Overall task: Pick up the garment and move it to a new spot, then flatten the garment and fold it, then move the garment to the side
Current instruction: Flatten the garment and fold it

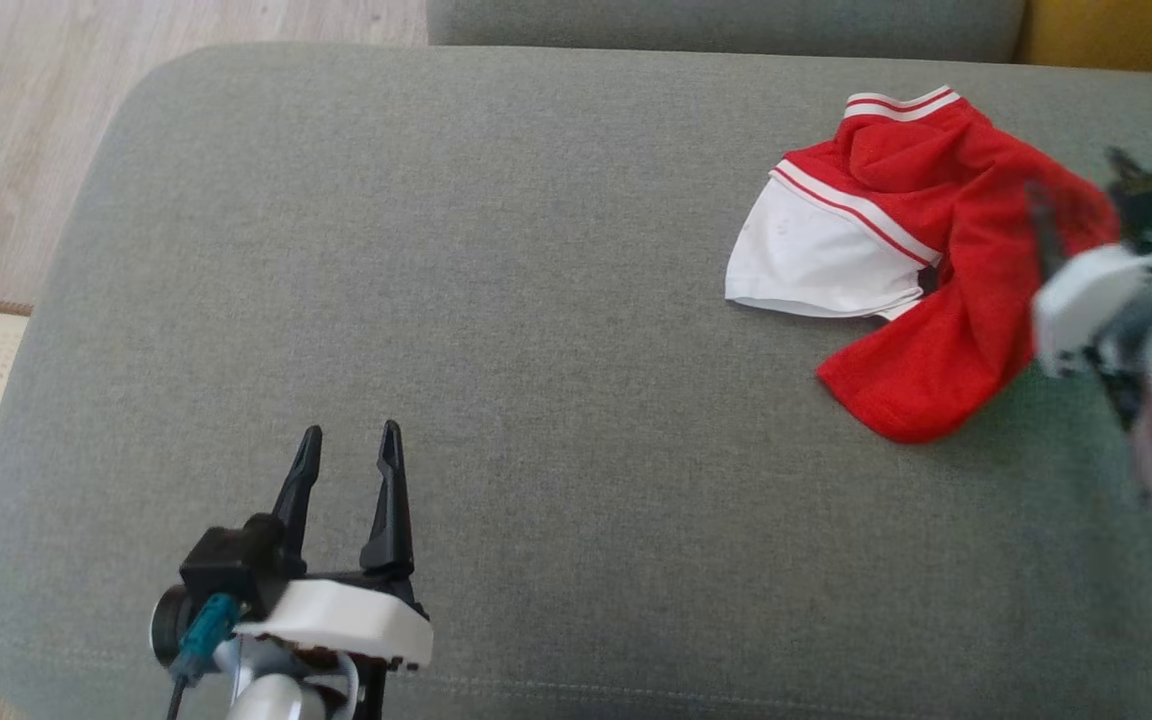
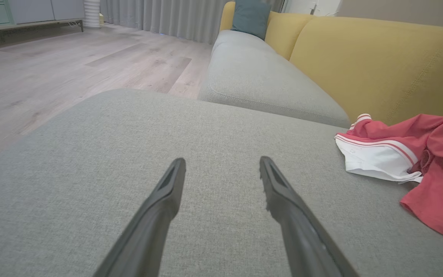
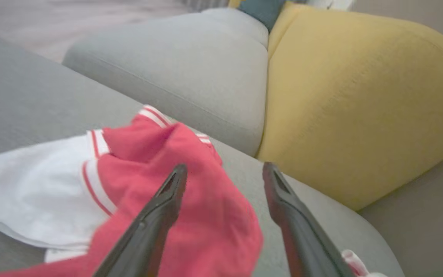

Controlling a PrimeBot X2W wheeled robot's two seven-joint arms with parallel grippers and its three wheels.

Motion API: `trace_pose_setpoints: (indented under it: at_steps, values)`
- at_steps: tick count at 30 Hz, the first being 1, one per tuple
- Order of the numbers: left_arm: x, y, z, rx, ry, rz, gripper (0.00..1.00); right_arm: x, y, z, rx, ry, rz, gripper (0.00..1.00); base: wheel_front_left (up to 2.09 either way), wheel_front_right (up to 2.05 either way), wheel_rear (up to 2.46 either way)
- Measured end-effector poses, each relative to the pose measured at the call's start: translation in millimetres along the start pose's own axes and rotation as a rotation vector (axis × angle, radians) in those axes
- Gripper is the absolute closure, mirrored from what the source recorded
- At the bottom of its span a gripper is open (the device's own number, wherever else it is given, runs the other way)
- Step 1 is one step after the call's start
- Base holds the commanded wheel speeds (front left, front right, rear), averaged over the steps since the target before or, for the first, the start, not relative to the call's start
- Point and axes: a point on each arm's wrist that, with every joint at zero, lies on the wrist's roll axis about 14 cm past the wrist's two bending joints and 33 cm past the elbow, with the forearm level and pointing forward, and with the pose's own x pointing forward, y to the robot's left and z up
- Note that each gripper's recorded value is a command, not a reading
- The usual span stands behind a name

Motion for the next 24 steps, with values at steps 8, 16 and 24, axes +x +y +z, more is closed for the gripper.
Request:
trace_pose_setpoints:
  at_steps: [8,16,24]
  values:
    - [-3,4,0,0.001,0.001,0.013,0.00,7,114,34,0.011,-0.075,0.256,0.00,0.00,0.00,0.00]
    - [-13,23,0,0.007,0.005,0.077,0.00,9,167,8,-0.036,0.047,0.401,0.00,0.00,0.00,0.00]
    - [-22,38,-2,0.012,0.015,0.136,0.00,12,184,-25,-0.071,0.189,0.455,0.00,0.00,0.00,0.00]
